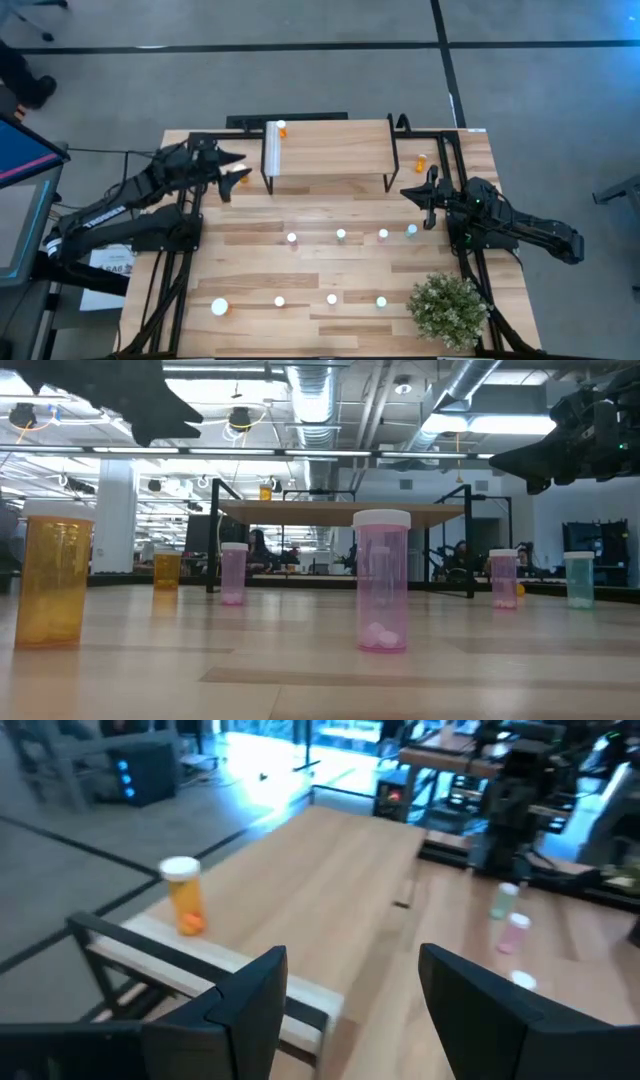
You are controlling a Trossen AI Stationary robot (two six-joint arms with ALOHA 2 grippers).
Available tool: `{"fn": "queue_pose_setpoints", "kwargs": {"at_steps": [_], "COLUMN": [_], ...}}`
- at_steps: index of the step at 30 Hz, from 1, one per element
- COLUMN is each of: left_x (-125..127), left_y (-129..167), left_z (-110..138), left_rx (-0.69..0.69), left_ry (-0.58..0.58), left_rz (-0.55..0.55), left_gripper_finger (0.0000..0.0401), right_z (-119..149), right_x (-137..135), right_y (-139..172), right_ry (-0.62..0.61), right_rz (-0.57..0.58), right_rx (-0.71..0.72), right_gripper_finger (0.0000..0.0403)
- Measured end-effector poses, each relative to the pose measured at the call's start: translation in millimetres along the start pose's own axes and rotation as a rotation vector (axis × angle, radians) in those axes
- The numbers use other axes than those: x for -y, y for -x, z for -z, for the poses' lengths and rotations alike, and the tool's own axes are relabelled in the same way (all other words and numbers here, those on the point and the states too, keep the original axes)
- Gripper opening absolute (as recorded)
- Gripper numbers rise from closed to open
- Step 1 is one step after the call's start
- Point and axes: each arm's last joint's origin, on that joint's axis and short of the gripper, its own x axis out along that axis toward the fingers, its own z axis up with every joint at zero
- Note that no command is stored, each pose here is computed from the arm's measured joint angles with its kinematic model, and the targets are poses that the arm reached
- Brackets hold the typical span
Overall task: Pick and place medicine bottles onto shelf by color
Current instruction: Put the top right pink pill bottle on the shelf
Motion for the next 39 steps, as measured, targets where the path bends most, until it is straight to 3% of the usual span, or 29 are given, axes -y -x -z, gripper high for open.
{"fn": "queue_pose_setpoints", "kwargs": {"at_steps": [8, 18, 29, 39], "left_x": [9.7, 26.7, 36.4, 36.2], "left_y": [1.7, -2.0, 5.7, 4.8], "left_z": [30.7, 53.7, 34.0, 32.5], "left_rx": [0.137, 0.117, 0.353, 0.36], "left_ry": [0.073, 0.092, 0.003, 0.041], "left_rz": [0.109, 0.279, 0.411, 0.401], "left_gripper_finger": [0.0215, 0.0215, 0.0215, 0.0215], "right_z": [0.1, 0.1, 0.1, 0.0], "right_x": [0.0, 0.0, 0.0, -0.1], "right_y": [0.0, 0.0, 0.0, 0.0], "right_ry": [0.0, 0.0, 0.0, -0.003], "right_rz": [0.0, 0.0, 0.0, -0.001], "right_rx": [0.0, 0.0, 0.0, 0.0], "right_gripper_finger": [0.0027, 0.0027, 0.0027, 0.0027]}}
